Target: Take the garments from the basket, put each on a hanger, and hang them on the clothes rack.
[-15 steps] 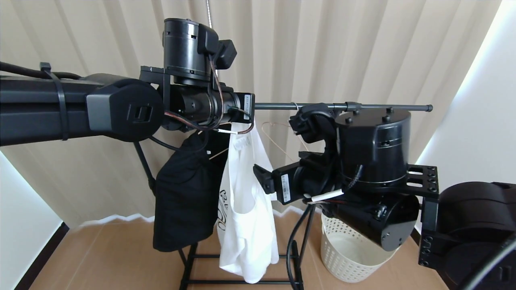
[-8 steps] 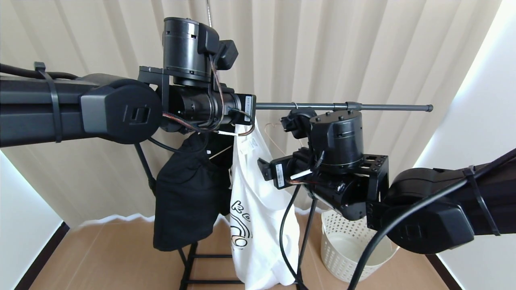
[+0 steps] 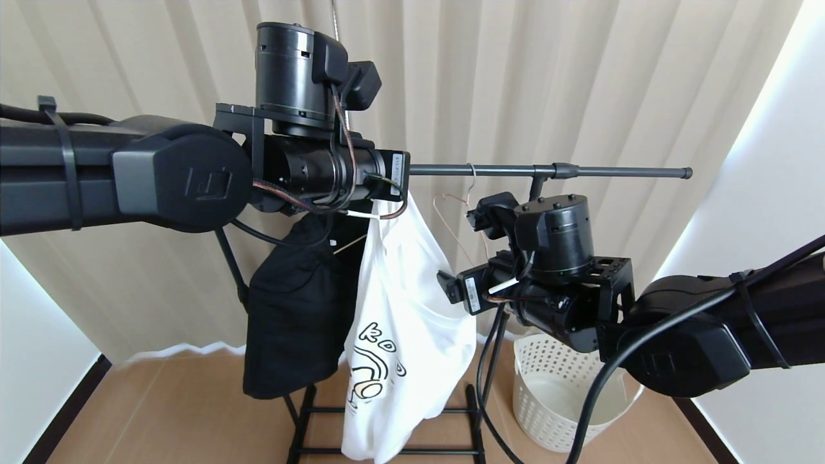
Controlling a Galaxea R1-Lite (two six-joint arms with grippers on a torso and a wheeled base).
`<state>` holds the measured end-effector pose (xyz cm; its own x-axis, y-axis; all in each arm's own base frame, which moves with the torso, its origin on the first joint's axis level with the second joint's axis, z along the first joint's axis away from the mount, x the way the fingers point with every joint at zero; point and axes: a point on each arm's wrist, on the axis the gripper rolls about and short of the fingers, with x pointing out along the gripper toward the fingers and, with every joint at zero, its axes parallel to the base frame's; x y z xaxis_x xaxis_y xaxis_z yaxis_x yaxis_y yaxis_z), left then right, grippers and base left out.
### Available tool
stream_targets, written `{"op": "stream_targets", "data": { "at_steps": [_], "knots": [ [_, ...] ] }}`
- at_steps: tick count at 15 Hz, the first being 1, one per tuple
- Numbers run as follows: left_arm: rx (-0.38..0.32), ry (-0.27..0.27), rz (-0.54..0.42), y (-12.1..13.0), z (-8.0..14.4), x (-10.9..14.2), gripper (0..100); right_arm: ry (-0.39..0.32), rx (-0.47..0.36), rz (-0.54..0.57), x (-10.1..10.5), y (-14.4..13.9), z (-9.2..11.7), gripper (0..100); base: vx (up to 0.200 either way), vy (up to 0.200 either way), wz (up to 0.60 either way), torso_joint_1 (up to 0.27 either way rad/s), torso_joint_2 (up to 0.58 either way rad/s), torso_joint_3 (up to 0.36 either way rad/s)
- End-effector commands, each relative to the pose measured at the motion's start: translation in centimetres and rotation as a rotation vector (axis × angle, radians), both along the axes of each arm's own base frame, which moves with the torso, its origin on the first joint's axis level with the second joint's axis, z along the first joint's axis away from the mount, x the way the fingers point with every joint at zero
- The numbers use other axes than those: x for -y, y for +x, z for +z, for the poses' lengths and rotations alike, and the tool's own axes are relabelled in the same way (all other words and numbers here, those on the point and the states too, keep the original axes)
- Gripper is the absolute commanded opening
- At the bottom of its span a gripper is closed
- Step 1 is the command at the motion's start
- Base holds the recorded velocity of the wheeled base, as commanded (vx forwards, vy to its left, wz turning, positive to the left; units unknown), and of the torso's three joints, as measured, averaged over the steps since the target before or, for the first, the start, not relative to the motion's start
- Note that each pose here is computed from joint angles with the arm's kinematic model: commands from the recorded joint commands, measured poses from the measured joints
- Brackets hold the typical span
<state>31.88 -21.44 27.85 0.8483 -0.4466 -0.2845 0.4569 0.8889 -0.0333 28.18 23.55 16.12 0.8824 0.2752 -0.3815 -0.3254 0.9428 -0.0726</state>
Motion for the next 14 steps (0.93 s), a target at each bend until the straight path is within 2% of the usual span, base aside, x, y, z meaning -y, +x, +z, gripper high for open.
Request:
{"op": "stream_targets", "data": {
  "at_steps": [1,4,5,10,14],
  "knots": [
    [0.0,-0.001,-0.001,-0.26,0.06,-0.17,0,0.004,0.002,0.0,0.13,-0.16,0.18,100,0.0,0.0,0.0,0.0,0.0,0.0],
    [-0.001,-0.002,-0.001,-0.41,0.13,-0.34,0,0.002,-0.003,0.002,0.05,-0.17,-0.06,100,0.0,0.0,0.0,0.0,0.0,0.0],
    [-0.001,-0.002,-0.001,-0.41,0.13,-0.34,0,0.002,-0.005,0.001,0.04,-0.15,-0.11,0,0.0,0.0,0.0,0.0,0.0,0.0],
    [-0.001,-0.002,-0.002,-0.48,0.18,-0.32,0,-0.003,-0.023,0.023,0.13,-0.57,-0.53,0,0.0,0.0,0.0,0.0,0.0,0.0],
    [-0.004,-0.001,-0.002,-0.52,0.13,-0.35,0,0.029,0.022,0.023,0.36,-0.82,0.28,0,0.0,0.0,0.0,0.0,0.0,0.0]
  ]
}}
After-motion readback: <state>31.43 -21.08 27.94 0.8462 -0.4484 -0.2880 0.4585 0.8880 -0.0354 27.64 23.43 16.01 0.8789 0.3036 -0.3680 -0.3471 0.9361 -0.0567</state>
